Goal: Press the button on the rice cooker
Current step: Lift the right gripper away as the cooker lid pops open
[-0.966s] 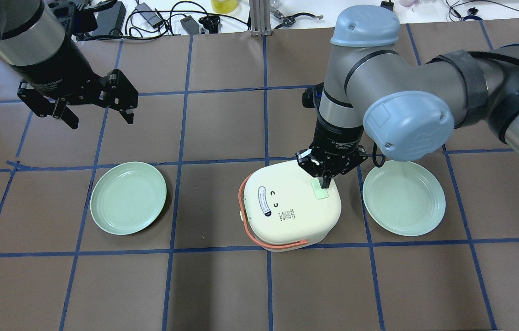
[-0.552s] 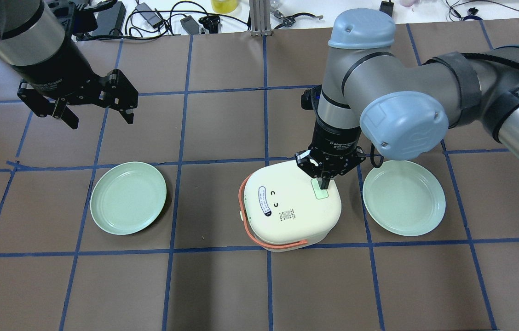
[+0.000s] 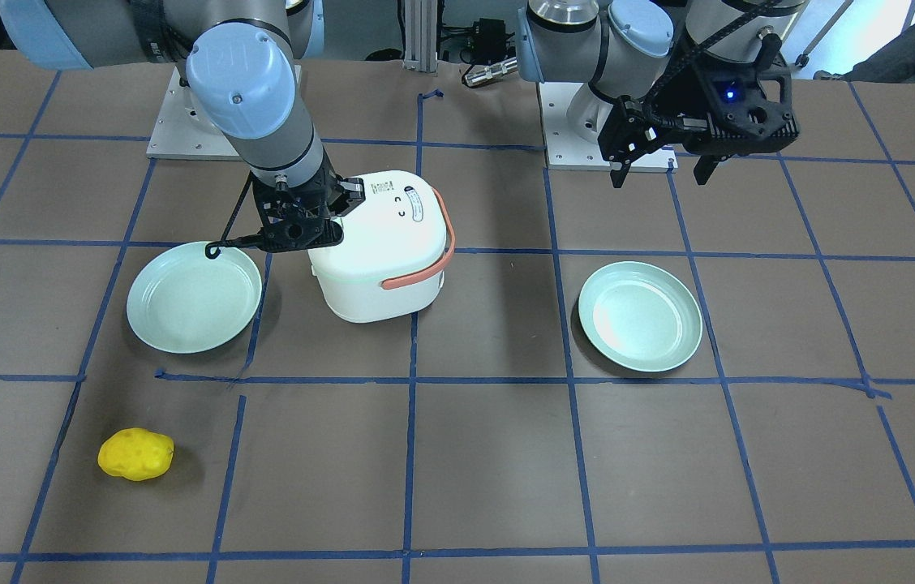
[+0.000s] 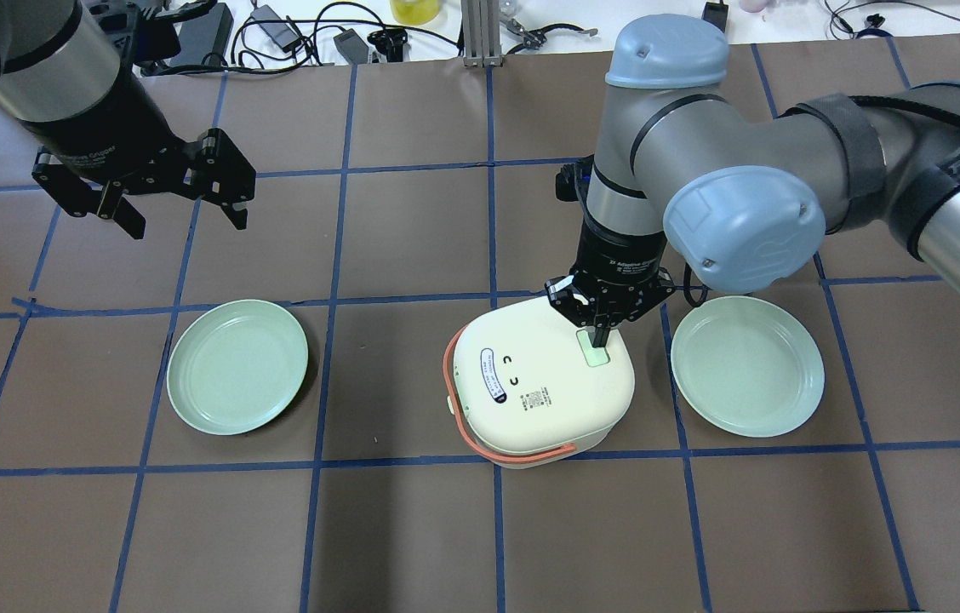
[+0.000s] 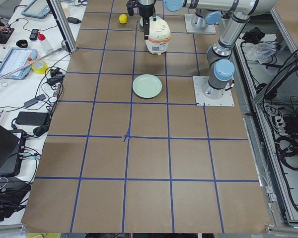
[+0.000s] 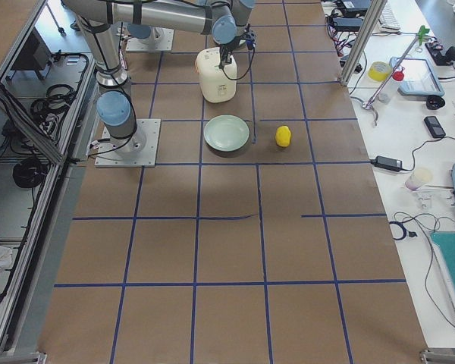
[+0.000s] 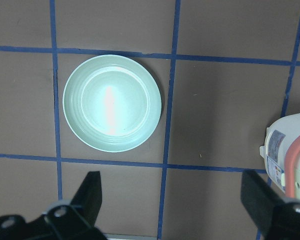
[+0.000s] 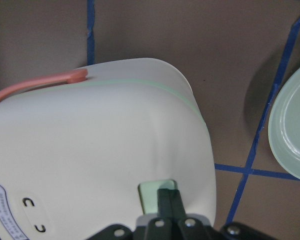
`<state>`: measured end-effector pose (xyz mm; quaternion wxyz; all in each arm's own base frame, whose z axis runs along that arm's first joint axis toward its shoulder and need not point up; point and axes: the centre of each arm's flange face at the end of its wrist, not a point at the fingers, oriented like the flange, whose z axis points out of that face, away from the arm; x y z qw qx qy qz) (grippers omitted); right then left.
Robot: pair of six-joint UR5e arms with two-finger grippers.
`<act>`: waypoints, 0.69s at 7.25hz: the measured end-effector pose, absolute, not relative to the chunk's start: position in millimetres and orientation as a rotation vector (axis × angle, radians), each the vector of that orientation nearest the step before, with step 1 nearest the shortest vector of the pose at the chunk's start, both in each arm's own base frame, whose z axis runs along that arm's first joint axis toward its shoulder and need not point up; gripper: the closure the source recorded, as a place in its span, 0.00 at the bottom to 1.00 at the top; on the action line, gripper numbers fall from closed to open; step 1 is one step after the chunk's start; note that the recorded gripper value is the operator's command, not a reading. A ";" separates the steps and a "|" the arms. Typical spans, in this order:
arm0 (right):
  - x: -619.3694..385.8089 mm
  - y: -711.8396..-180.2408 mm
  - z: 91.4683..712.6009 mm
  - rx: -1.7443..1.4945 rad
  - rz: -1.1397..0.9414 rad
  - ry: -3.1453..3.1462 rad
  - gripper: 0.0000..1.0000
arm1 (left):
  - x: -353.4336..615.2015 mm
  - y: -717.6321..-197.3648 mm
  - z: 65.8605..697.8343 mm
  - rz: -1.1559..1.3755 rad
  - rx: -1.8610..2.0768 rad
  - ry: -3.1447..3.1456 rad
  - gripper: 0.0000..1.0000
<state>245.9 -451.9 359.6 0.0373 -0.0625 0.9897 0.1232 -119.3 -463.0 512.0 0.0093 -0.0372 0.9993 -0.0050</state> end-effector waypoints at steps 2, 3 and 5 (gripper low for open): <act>247.6 -463.1 398.4 -0.186 0.274 3.039 0.00 | -119.3 -463.0 512.1 -0.016 -0.116 3.121 0.00; 247.8 -469.5 420.1 -0.182 0.223 3.040 0.00 | -119.3 -463.0 512.1 -0.016 -0.116 3.121 0.00; 241.2 -483.5 465.4 -0.153 0.104 3.050 0.00 | -119.3 -463.0 512.1 -0.016 -0.116 3.121 0.00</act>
